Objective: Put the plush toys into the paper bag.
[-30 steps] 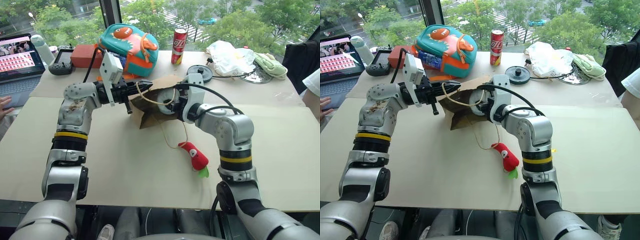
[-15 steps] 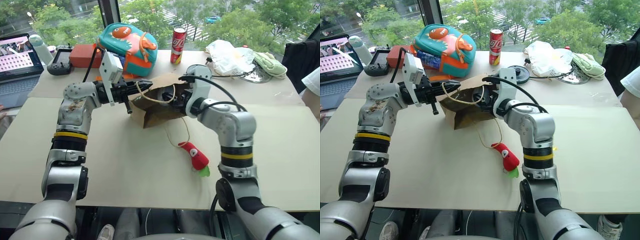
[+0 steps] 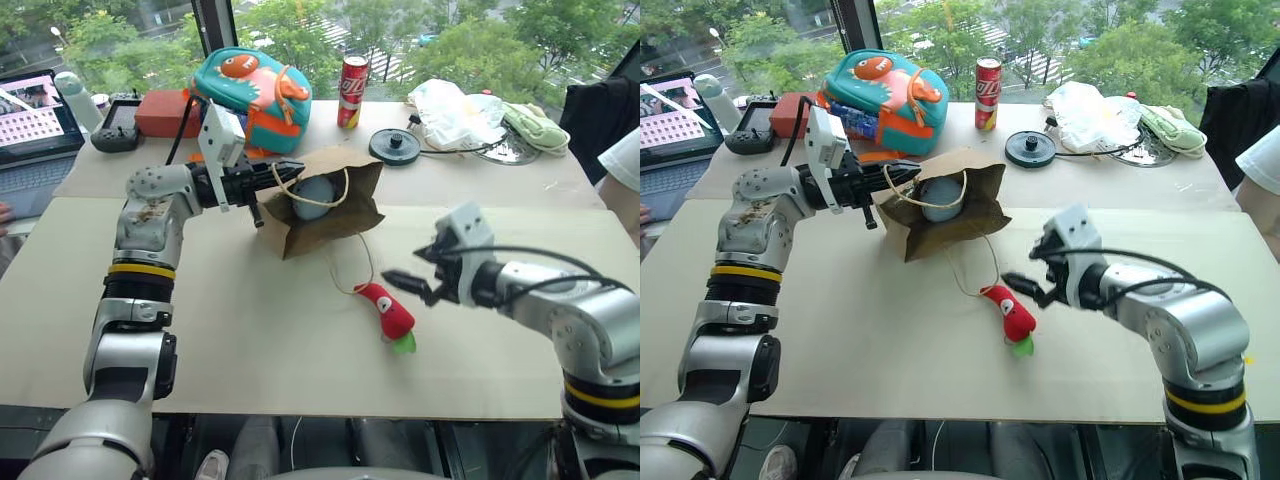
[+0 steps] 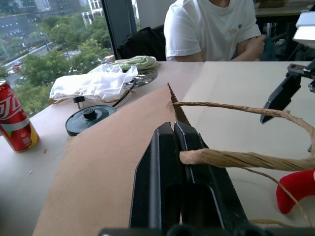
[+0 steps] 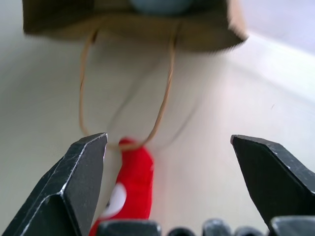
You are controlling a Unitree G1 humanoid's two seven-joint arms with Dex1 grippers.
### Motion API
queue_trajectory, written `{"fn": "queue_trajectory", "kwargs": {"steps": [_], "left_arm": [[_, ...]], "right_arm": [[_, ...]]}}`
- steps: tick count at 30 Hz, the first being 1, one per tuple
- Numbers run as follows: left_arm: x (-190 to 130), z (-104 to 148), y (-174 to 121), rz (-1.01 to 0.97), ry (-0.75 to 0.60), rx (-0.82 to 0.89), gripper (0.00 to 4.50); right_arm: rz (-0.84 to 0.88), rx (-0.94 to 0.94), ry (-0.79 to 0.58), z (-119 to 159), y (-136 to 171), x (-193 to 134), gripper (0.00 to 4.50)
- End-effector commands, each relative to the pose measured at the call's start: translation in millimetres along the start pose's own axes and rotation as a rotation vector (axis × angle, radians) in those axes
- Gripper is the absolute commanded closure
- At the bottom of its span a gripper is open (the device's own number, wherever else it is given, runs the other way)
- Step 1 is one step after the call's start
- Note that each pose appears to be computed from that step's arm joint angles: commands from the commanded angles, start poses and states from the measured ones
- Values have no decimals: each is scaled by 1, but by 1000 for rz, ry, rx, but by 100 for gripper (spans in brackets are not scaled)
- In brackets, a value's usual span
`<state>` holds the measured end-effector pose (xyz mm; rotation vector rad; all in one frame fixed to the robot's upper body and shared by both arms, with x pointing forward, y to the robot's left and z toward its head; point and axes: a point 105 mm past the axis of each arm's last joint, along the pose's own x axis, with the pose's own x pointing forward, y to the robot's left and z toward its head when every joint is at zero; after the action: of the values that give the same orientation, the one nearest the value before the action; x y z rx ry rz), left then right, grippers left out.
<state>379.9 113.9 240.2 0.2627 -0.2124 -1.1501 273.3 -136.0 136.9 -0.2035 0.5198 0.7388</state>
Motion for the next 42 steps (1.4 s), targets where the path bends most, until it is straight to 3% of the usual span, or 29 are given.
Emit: {"fn": "queue_trajectory", "kwargs": {"steps": [1,9,13,21,33,37,42], "left_arm": [[0,17,3,-2,-42,48,450],[1,19,3,-6,-44,49,450],[1,19,4,-6,-43,50,450],[1,20,5,-7,-43,53,450],[-1,20,5,-3,-40,54,450],[-2,19,5,-2,-38,52,450],[-2,19,4,-3,-35,51,450]], "right_arm": [[32,-51,40,-10,17,1,4],[-91,-40,128,-34,5,9,4],[-107,-73,138,-35,6,7,107],[-109,-90,144,-34,3,3,378],[-134,-129,93,-23,-21,-49,378],[-174,-167,-43,13,-30,-43,378],[-100,-206,-156,56,-11,-10,378]]}}
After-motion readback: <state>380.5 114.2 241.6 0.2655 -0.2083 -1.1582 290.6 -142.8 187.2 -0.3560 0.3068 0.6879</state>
